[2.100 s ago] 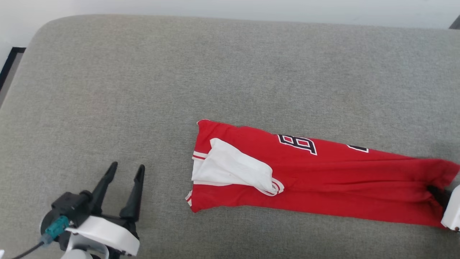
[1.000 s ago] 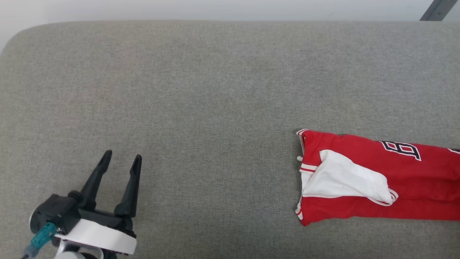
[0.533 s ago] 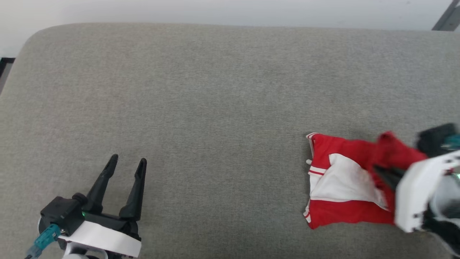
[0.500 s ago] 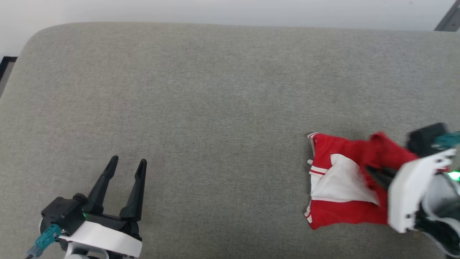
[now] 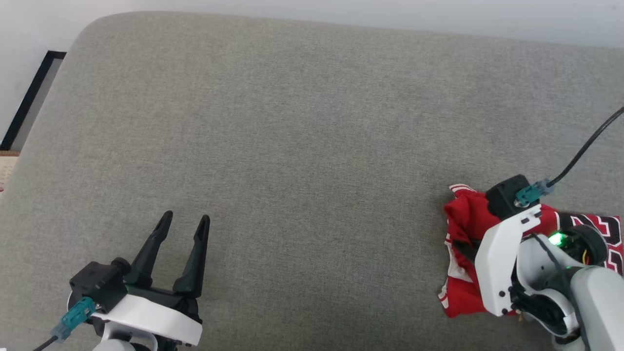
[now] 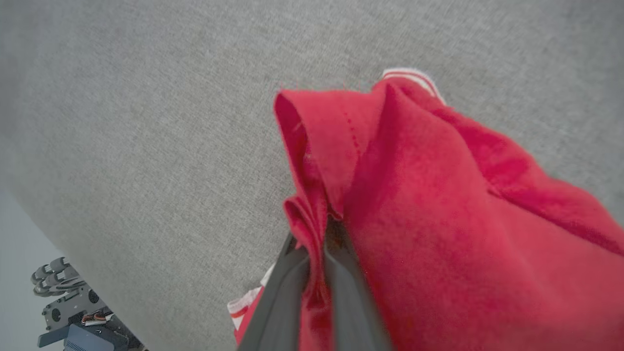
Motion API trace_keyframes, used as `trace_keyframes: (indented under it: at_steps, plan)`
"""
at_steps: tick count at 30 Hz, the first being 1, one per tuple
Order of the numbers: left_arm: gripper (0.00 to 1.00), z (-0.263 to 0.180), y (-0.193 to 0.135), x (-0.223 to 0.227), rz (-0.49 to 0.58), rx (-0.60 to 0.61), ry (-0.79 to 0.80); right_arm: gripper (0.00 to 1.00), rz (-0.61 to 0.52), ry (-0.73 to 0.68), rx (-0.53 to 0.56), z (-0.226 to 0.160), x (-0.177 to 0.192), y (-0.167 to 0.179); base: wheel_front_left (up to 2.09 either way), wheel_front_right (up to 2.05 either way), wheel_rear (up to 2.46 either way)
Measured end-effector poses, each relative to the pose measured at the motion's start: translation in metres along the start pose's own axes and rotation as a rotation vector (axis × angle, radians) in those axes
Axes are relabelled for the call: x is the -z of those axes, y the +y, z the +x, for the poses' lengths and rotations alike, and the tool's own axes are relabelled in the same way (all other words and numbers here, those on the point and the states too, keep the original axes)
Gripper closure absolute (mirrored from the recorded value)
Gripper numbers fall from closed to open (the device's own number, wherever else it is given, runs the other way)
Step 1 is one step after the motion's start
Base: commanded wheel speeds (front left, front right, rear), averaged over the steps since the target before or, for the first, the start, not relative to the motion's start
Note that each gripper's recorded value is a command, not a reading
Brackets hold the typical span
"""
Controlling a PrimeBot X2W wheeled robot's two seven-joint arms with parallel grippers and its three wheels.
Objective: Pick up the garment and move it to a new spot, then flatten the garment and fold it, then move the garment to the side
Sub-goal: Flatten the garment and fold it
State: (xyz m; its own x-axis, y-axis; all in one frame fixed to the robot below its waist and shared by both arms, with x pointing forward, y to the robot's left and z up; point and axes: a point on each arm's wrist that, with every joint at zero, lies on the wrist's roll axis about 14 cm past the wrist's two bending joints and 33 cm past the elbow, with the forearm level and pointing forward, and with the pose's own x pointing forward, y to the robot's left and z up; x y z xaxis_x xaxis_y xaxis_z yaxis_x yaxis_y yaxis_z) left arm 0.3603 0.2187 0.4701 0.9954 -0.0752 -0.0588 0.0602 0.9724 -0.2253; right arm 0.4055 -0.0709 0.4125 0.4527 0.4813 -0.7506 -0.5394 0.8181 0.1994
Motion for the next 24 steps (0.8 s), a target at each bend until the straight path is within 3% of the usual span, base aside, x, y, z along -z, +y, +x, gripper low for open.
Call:
trace_keyframes:
  at_steps: [2,3,4,6,14,24]
  plan:
    - [0.00,-0.001,0.002,0.001,-0.002,-0.009,0.002,1.00,0.004,0.008,-0.004,0.005,0.004,0.001,0.00,0.00,0.00]
    - [0.00,-0.001,0.003,0.002,-0.004,-0.012,0.005,0.89,0.004,0.007,-0.004,0.006,0.006,0.001,0.00,0.00,0.00]
    - [0.00,-0.001,0.003,0.002,-0.007,-0.014,0.005,0.63,0.003,0.004,-0.004,0.006,0.007,0.001,0.00,0.00,0.00]
    - [0.00,-0.002,0.003,0.002,-0.008,-0.015,0.004,0.00,0.019,-0.023,-0.018,0.005,0.003,0.005,0.00,0.00,0.00]
    - [0.00,-0.003,0.000,-0.004,-0.018,-0.005,-0.017,0.00,0.023,-0.153,0.029,-0.031,-0.025,-0.010,0.00,0.00,0.00]
    - [0.00,-0.004,-0.018,0.005,-0.033,0.048,0.003,0.00,0.162,-0.409,0.269,-0.085,-0.024,-0.085,0.00,0.00,0.00]
